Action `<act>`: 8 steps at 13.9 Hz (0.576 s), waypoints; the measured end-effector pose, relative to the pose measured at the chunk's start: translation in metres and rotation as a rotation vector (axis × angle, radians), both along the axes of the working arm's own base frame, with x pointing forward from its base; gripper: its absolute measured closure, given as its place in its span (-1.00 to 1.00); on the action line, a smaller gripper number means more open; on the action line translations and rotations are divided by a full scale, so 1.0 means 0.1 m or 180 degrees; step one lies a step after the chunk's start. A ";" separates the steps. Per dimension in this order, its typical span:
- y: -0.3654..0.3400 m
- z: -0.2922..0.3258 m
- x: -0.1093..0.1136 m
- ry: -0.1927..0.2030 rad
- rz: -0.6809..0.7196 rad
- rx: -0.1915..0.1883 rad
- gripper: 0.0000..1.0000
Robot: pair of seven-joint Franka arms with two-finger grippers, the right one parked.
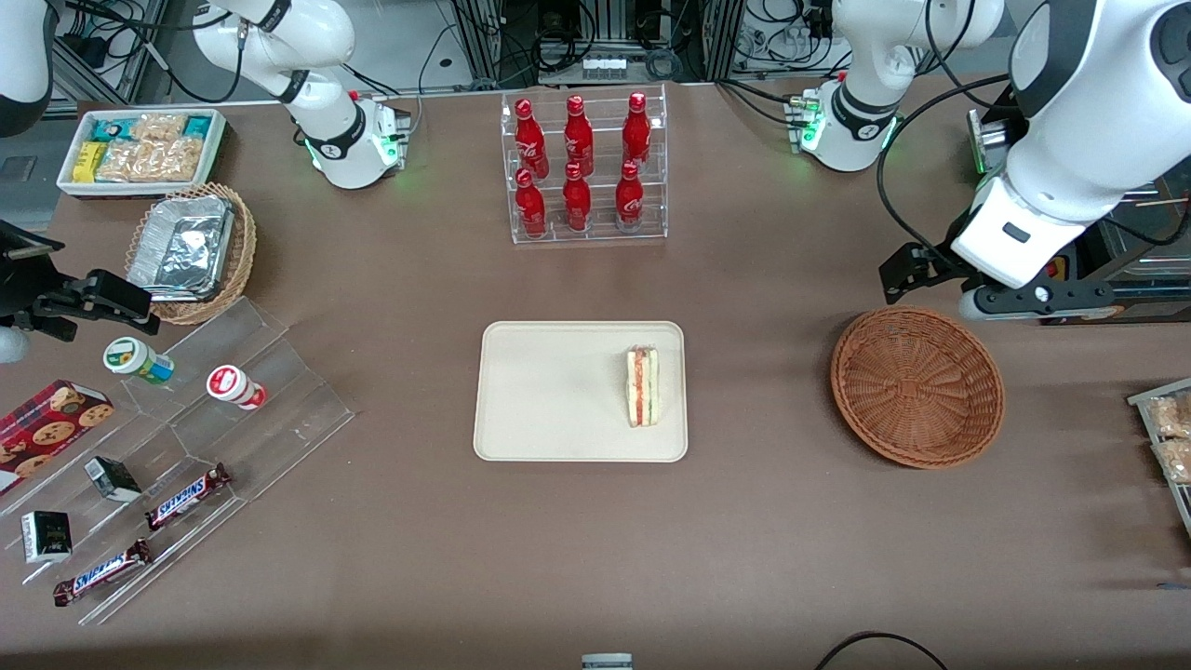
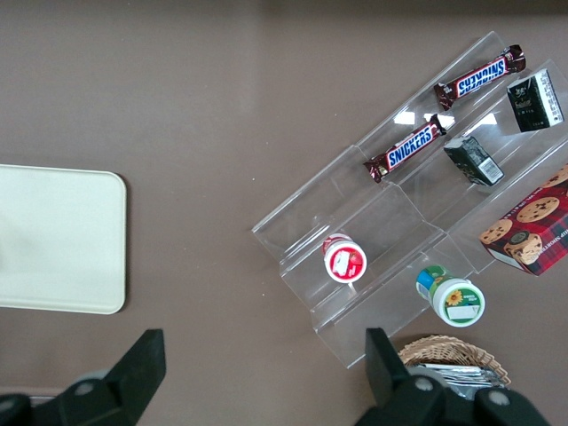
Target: Place sandwich from basket to tray
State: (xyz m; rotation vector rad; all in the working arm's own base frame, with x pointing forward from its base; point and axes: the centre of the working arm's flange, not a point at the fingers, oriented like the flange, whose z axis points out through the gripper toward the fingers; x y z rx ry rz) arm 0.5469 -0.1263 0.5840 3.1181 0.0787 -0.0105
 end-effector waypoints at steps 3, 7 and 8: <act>0.17 0.09 -0.02 0.0044 -0.0027 0.0131 -1.00; 0.63 0.19 -0.06 0.0134 -0.0019 0.0162 -1.00; 0.72 0.19 -0.05 0.0142 0.0023 0.0160 -1.00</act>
